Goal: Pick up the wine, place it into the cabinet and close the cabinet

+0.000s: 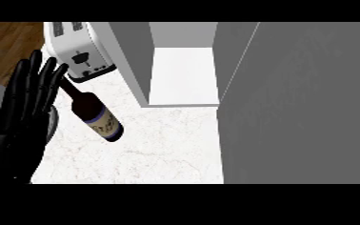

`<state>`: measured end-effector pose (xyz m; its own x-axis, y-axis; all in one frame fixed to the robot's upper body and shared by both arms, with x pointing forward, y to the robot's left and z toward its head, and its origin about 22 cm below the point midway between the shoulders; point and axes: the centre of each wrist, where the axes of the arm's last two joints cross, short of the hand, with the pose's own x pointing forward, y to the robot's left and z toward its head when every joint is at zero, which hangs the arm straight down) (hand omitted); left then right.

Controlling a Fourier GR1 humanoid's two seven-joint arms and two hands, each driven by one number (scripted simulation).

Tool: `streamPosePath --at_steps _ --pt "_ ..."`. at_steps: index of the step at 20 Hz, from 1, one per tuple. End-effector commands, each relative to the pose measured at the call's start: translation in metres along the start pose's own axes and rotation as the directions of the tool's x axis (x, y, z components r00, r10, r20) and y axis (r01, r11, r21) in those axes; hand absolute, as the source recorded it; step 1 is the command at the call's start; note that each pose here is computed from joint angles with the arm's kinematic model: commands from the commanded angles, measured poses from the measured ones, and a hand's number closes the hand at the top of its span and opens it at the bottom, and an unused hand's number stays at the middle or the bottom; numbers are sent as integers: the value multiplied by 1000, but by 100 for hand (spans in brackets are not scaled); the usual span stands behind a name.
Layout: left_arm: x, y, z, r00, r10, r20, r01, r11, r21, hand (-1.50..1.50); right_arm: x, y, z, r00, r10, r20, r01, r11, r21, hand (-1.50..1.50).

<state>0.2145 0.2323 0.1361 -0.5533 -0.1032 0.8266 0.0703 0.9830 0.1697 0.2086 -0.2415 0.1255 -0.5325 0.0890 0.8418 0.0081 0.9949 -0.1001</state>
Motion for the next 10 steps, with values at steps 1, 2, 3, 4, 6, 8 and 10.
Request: streamPosePath --at_steps 1,2,3,4,6,8,10 --pt "7 -13 -9 999 19 -47 -17 999 48 -150 2 -9 8 1000 -2 15 2 1000 -10 -150" --pt "4 -3 -18 996 15 -86 -7 996 88 -150 6 -8 16 1000 -6 3 6 1000 20 -150" --pt "-5 -17 -31 992 5 -127 16 987 160 -150 1 4 19 999 -33 -3 33 998 49 -150" --pt "-12 -29 -23 983 22 -181 13 982 190 -150 7 -6 22 999 -44 -7 45 996 72 -150" --pt "-24 -28 -31 964 17 -267 61 957 283 -150 14 -4 27 996 -89 -15 90 990 106 -150" --pt "-24 -31 -31 896 322 -305 -200 907 370 -150 9 16 24 972 -164 -166 205 941 268 -150" --pt "-20 -34 -45 875 369 -314 -222 881 418 -150 18 14 27 974 -148 -174 196 933 300 -150"
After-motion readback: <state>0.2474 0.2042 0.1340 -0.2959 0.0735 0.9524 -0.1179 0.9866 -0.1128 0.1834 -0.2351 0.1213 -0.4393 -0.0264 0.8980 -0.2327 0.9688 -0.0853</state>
